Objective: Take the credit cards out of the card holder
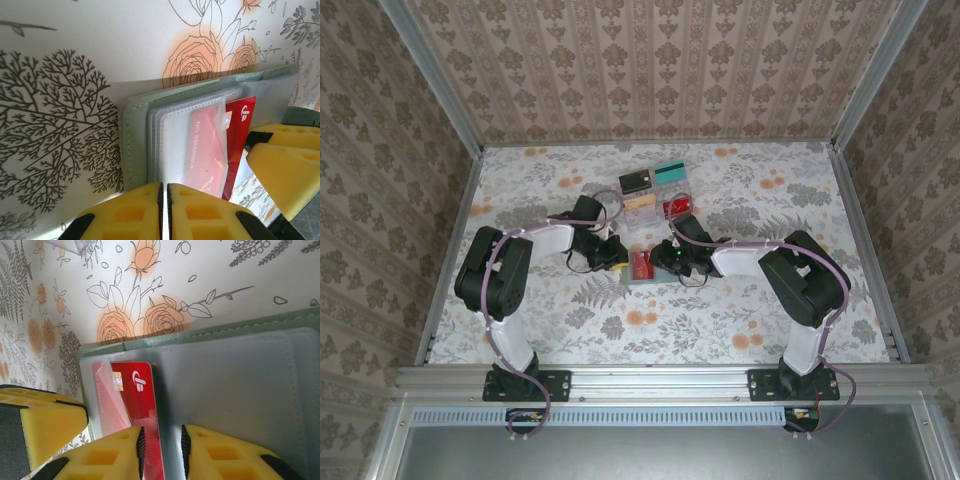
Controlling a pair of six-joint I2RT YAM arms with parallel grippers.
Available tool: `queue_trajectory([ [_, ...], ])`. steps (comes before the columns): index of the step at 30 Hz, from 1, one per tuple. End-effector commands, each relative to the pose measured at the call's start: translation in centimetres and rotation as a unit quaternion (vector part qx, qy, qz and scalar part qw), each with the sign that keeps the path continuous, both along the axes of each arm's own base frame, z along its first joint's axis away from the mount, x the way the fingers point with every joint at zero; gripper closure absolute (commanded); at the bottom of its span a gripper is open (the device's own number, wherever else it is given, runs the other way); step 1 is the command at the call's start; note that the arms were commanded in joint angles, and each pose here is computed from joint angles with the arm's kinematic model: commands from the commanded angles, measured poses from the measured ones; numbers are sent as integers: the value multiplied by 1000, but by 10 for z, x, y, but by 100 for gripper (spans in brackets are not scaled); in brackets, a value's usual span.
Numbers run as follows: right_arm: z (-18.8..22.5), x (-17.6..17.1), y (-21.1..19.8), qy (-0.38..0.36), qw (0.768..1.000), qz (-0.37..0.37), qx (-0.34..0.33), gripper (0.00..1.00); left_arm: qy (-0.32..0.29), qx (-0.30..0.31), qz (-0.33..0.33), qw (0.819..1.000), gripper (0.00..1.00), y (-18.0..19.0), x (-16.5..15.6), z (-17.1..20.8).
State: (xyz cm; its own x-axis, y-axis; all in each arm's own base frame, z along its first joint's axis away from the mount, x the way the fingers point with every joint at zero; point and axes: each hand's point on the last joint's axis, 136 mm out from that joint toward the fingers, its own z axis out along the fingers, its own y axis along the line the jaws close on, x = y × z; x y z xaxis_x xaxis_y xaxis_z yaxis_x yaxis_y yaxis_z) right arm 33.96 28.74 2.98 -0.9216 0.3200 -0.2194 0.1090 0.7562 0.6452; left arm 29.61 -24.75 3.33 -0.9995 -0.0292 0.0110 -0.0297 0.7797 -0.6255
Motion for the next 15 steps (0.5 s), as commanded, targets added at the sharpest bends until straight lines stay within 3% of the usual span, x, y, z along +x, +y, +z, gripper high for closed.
queue_trajectory([
  [1,2,1,-1,3,1000,-2,1,68,-25,2,-12,1000,87,0,6,21],
  [7,7,1,3,-5,1000,13,2,68,-25,-29,-17,999,86,-13,8,28],
  [15,2,1,9,1,1000,23,13,72,-2,-2,-42,999,87,-19,-4,1],
])
